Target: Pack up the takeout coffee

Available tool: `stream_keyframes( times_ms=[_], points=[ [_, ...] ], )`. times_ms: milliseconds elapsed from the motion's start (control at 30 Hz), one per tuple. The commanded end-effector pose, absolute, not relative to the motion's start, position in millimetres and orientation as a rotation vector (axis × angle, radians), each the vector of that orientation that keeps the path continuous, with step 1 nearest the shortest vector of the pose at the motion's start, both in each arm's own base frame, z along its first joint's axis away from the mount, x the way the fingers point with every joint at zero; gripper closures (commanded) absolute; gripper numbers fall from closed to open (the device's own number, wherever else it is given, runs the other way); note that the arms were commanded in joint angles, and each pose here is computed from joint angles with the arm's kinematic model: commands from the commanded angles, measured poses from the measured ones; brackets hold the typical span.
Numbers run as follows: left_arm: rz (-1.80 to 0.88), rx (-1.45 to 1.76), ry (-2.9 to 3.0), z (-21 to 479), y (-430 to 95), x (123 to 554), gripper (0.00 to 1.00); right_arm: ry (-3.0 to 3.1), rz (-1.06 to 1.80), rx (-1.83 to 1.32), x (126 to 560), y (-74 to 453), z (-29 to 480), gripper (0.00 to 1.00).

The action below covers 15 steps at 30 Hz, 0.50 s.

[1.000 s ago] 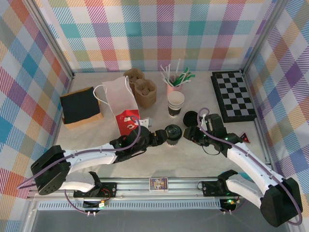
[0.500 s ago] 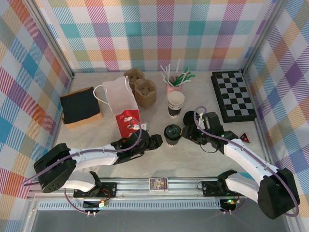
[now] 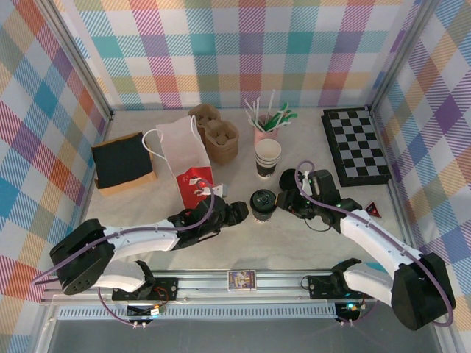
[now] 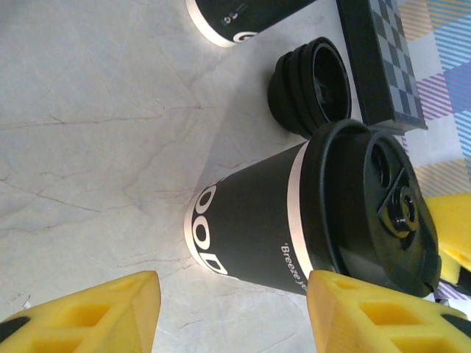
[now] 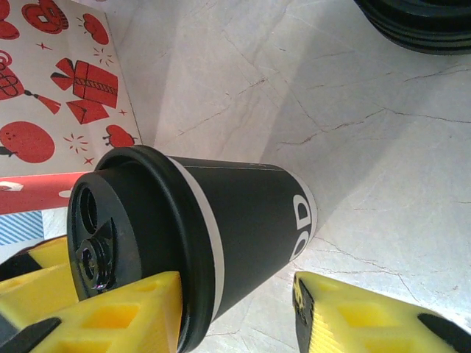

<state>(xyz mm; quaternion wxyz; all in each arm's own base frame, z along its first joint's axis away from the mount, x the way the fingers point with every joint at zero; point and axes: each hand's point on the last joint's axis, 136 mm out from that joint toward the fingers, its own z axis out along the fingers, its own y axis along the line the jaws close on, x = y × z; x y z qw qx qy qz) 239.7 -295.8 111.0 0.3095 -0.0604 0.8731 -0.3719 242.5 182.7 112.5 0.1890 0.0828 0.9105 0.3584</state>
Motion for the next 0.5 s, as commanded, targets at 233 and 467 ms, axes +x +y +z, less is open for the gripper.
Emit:
stream_keyframes(
  times_ms=[233,467],
  points=[
    [-1.049,-0.129,2.274,128,-315,252,0.46,2.55,1.047,0.234,244,186,112,0.55],
    [-1.05,-0.122,2.289,122,-321,254,0.46,2.548,1.046,0.231,244,186,113,0.55]
  ],
)
